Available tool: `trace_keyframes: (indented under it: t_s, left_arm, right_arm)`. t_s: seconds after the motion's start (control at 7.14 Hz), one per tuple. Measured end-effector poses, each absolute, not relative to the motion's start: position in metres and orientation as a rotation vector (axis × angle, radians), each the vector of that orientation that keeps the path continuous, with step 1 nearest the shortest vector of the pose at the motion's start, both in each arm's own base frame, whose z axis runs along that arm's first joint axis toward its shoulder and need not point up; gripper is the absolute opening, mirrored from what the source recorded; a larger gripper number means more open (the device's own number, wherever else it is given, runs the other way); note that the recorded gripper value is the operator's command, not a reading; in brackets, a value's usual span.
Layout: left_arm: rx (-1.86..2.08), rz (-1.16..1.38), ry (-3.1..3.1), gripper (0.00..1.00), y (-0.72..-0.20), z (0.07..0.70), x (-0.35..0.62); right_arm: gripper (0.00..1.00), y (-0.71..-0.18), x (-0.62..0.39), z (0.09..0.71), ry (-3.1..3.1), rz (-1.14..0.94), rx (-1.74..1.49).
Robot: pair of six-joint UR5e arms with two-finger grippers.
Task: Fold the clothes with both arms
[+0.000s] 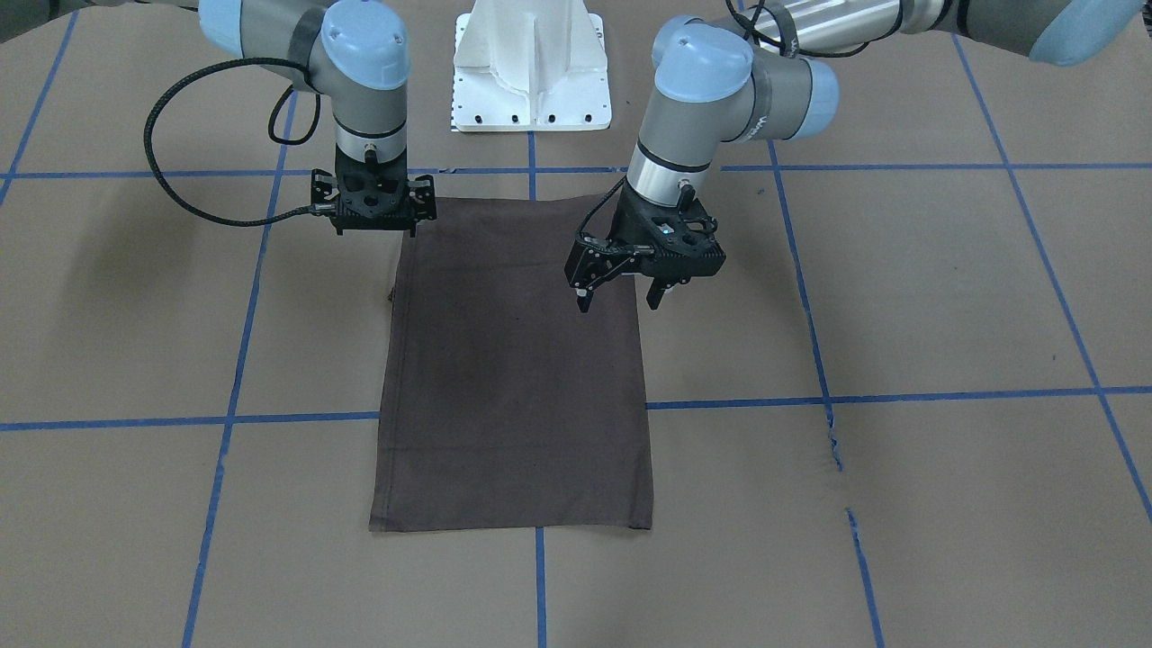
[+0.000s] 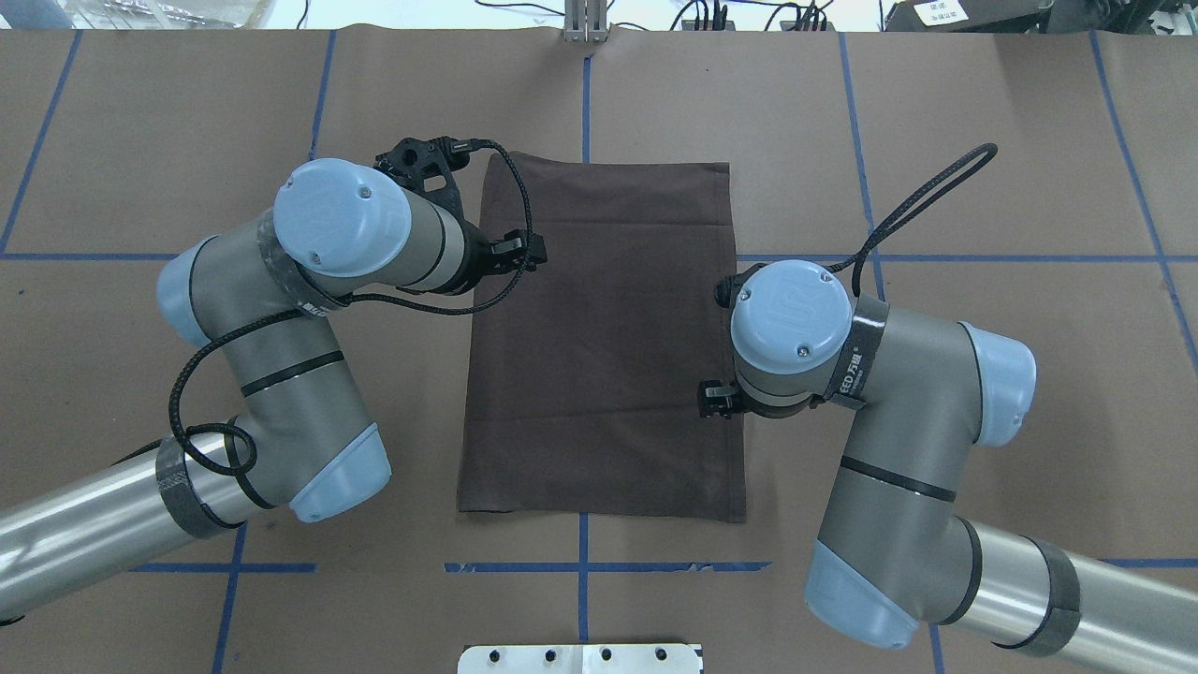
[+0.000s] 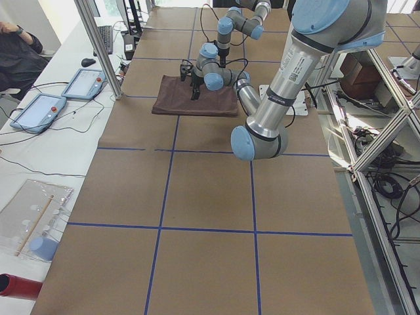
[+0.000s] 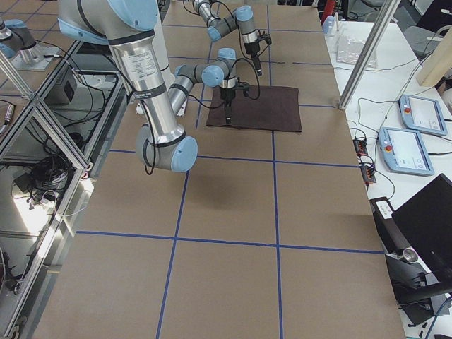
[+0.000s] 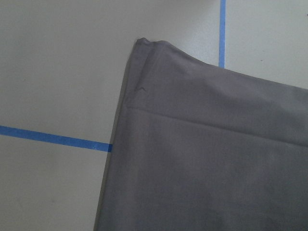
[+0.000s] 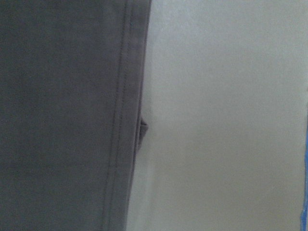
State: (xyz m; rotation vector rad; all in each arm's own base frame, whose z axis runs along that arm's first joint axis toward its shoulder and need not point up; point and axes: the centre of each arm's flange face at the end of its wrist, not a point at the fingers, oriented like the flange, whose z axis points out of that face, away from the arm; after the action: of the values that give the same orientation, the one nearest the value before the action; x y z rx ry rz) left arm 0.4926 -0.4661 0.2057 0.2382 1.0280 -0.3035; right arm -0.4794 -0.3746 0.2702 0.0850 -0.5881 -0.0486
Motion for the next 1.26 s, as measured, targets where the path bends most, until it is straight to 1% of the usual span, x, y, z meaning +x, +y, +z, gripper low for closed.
trace_keyframes:
  t_s: [0.14, 0.28, 0.56, 0.84, 0.98, 1.26]
  left_arm:
    - [0.218, -0.302, 1.031, 1.0, -0.45, 0.216, 0.489]
    - [0.169, -0.32, 1.028, 1.0, -0.42, 0.236, 0.487]
    - [0.014, -0.45, 1.0, 0.99, -0.345, 0.271, 0.515]
    - [-0.076, -0.533, 0.94, 0.89, -0.28, 0.283, 0.552]
    - [-0.098, -0.545, 0.917, 0.84, -0.264, 0.284, 0.561]
    - [-0.11, -0.551, 0.906, 0.81, -0.255, 0.282, 0.567]
  right_arm:
    - [1.0, -0.378, -0.477, 0.261, -0.625, -0.046, 0.096]
    - [1.0, -0.376, -0.472, 0.252, -0.662, -0.047, 0.091]
    - [1.0, -0.365, -0.46, 0.232, -0.725, -0.044, 0.092]
    - [1.0, -0.356, -0.459, 0.22, -0.788, -0.028, 0.098]
    - [1.0, -0.355, -0.46, 0.217, -0.809, -0.026, 0.1]
    - [1.0, -0.354, -0.459, 0.215, -0.822, -0.025, 0.103]
